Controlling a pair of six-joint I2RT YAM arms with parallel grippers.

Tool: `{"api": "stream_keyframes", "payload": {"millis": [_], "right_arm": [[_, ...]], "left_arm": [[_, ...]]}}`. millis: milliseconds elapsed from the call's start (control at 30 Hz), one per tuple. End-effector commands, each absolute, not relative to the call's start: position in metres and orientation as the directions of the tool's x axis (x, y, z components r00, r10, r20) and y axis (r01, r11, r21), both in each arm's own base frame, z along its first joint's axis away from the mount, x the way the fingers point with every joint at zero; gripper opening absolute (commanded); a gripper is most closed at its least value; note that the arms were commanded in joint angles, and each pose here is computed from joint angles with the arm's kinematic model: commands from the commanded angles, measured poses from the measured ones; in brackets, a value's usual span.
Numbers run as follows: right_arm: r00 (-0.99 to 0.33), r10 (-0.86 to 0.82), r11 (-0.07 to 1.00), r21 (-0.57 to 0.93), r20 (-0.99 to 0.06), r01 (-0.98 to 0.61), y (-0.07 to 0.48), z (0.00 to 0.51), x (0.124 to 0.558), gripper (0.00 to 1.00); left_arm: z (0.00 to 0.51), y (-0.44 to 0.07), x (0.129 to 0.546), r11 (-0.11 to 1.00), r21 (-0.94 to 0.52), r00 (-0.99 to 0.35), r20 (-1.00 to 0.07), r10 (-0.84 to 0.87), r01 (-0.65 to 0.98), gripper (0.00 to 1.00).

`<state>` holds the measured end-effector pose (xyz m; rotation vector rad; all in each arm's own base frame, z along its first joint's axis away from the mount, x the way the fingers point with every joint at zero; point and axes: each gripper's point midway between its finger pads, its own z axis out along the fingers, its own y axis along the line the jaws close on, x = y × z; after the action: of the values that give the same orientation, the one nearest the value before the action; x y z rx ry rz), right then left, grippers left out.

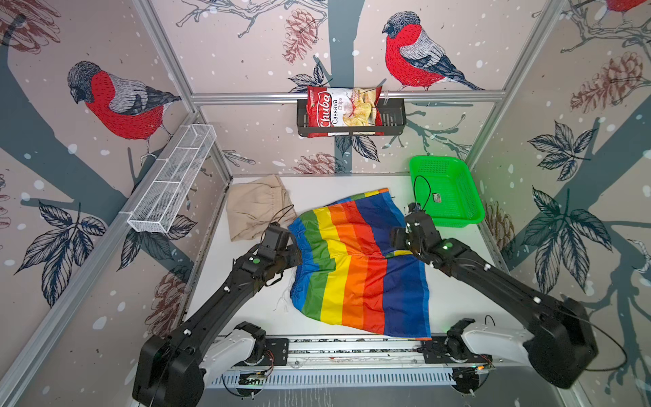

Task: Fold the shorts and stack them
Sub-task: 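Reach both grippers to the near waistband and leg hem of the shorts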

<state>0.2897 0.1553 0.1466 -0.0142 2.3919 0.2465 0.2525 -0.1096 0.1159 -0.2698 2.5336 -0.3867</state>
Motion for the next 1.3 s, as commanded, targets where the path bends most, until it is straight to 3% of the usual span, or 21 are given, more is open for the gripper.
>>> {"api": "stream_keyframes", "payload": {"millis": [0,100,267,633,800,933,1100,1267], "right_arm": [[-0.887,0.104,0.988,0.148,-0.450,0.041,0.135,0.099,0.218,0.74],[-0.927,0.084,0.981,0.192,-0.367,0.013,0.149,0.081,0.175,0.79],[-0.955,0.073,0.986,0.166,-0.288,0.025,0.150,0.074,0.135,0.82],[-0.997,-0.020,0.999,0.025,-0.069,-0.022,0.148,0.050,0.061,0.85],[-0.999,-0.025,1.000,0.007,-0.023,-0.025,0.151,0.035,0.047,0.90],[-0.999,-0.012,1.000,-0.029,-0.036,-0.011,0.142,0.035,0.049,0.99],[-1.000,-0.020,0.999,0.033,-0.015,-0.020,0.150,0.020,0.045,1.00],[-1.000,-0.016,0.995,0.094,-0.003,-0.016,0.158,0.000,0.043,0.98]], "left_arm": [[0.112,-0.120,0.239,0.930,-0.358,-0.837,-0.480,-0.263,-0.086,0.60],[0.096,-0.121,0.224,0.923,-0.368,-0.866,-0.421,-0.271,-0.110,0.61],[0.073,-0.147,0.191,0.881,-0.462,-0.919,-0.293,-0.264,-0.105,0.74],[0.045,-0.148,0.141,0.892,-0.441,-0.957,-0.202,-0.208,-0.101,0.88],[0.018,-0.147,0.121,0.891,-0.436,-0.972,-0.128,-0.198,-0.124,0.88],[0.016,-0.143,0.122,0.897,-0.424,-0.969,-0.147,-0.201,-0.121,0.88],[0.013,-0.142,0.124,0.900,-0.417,-0.966,-0.156,-0.205,-0.124,0.88],[0.004,-0.141,0.125,0.905,-0.403,-0.965,-0.149,-0.214,-0.139,0.71]]}}
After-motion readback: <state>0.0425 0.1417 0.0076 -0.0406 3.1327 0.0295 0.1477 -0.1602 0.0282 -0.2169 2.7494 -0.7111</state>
